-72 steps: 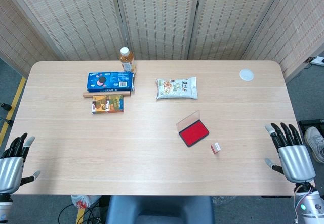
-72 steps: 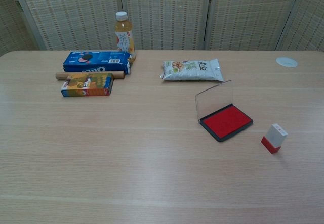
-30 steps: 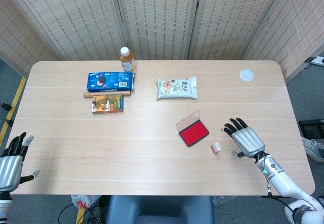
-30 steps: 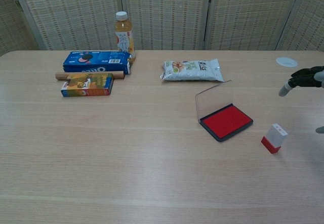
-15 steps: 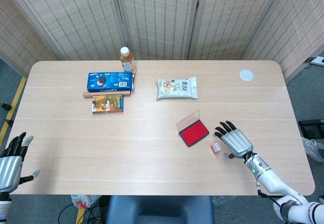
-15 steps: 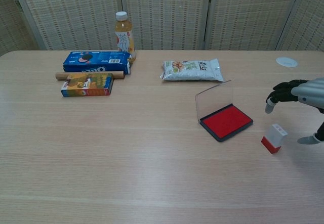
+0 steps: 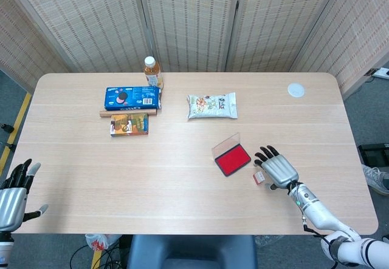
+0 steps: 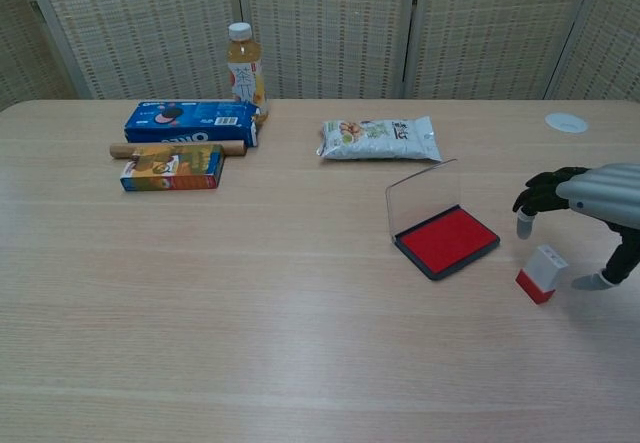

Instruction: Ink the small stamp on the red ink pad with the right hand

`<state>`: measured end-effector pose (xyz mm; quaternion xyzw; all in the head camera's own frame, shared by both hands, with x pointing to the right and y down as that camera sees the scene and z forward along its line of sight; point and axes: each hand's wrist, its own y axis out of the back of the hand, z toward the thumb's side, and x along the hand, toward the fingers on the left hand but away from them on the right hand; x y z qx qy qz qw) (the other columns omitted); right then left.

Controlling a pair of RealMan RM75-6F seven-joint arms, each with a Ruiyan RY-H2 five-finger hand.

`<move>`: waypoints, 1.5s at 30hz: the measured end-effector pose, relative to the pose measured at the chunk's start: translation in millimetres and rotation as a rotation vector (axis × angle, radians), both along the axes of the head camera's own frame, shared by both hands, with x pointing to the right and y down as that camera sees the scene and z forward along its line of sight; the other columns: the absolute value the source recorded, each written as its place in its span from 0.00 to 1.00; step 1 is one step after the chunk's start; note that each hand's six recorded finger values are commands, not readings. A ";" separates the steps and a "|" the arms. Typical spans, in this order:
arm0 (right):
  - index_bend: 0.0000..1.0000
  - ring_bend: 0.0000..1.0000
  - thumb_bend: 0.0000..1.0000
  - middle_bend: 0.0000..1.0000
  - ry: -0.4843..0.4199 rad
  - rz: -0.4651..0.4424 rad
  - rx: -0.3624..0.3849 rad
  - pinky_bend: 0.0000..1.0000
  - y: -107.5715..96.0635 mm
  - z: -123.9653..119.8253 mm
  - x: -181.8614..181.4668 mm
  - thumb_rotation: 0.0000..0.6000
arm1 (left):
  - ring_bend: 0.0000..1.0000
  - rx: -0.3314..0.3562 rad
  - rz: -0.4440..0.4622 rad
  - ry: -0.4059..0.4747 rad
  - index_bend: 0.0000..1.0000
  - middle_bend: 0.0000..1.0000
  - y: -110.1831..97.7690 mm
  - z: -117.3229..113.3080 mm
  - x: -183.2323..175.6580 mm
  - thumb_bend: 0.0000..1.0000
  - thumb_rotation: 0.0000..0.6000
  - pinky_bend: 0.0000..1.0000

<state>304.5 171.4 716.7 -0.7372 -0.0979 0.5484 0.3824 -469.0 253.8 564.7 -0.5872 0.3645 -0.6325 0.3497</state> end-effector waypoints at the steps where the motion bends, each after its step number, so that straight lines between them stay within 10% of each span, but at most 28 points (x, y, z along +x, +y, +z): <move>1: 0.30 0.05 0.19 0.14 0.001 -0.001 -0.003 0.00 0.3 0.9 -0.5 1.00 | 0.00 0.000 0.001 0.001 0.05 0.00 0.1 -0.1 0.3 0.10 1.00 0.27; 30: 0.64 0.13 0.26 0.42 -0.026 0.004 0.082 0.01 -14.6 -6.8 -14.0 1.00 | 0.00 0.017 0.021 0.019 0.04 0.00 0.7 -3.5 2.8 0.10 1.00 0.27; 39: 0.78 0.53 0.28 0.76 -0.052 0.033 0.100 0.52 -40.9 -32.3 -27.1 1.00 | 0.00 0.007 0.023 0.019 0.04 0.00 0.5 -0.9 4.9 0.10 1.00 0.27; 45: 0.82 0.66 0.28 0.88 -0.026 0.038 0.099 0.65 -58.3 -36.5 -40.4 1.00 | 0.00 0.009 0.024 0.026 0.04 0.00 0.7 -2.2 5.9 0.10 1.00 0.27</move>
